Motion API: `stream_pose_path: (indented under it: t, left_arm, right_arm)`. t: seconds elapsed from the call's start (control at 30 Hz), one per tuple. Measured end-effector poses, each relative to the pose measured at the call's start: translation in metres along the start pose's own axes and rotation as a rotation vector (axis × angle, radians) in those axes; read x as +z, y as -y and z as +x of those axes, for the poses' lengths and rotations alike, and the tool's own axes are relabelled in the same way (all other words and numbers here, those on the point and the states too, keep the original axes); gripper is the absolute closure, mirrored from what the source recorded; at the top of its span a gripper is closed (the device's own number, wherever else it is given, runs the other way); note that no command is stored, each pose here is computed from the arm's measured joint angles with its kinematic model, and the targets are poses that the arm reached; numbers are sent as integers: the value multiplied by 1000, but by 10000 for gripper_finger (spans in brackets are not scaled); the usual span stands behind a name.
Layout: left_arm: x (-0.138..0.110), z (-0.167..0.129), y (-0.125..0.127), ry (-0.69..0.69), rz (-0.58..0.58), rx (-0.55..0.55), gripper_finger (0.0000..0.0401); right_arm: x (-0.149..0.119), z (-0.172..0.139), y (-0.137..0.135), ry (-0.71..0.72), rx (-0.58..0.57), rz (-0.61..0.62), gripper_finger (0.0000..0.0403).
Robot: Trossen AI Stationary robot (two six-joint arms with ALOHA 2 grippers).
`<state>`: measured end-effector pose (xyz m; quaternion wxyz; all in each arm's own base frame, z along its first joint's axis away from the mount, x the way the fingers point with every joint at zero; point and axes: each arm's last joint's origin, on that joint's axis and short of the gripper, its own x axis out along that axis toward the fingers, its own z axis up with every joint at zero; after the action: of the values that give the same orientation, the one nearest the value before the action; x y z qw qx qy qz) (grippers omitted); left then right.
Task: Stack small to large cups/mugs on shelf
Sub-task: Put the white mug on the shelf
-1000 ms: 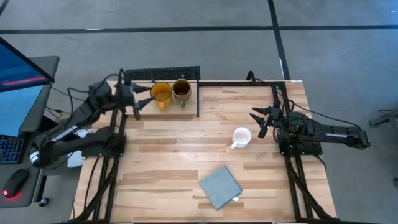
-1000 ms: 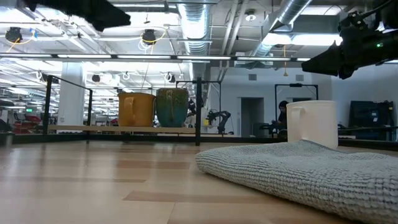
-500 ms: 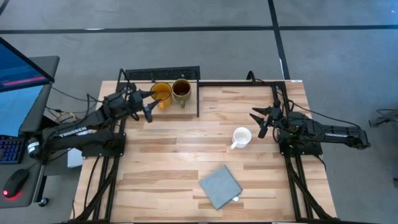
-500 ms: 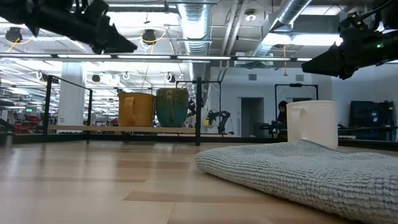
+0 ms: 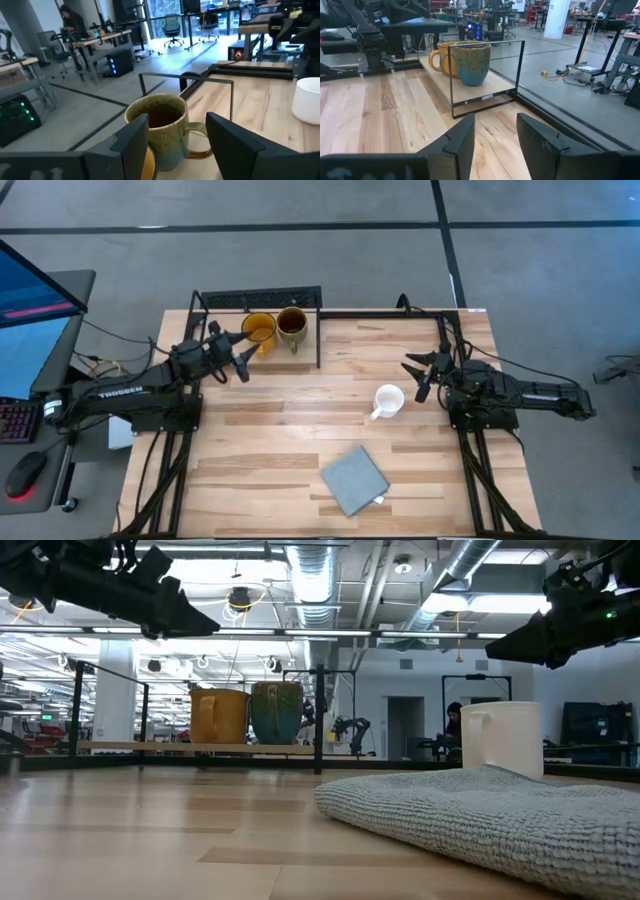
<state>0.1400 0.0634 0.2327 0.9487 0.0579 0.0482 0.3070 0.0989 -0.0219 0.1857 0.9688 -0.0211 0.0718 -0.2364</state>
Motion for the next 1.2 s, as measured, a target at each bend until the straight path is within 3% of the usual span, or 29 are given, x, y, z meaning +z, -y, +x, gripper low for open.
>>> stream_pose_path:
  t: [1.2]
  left_arm:
    - [-7,-5,20,-38,18,-132,211]
  right_arm:
    - [1,0,0,5,-1,2,234]
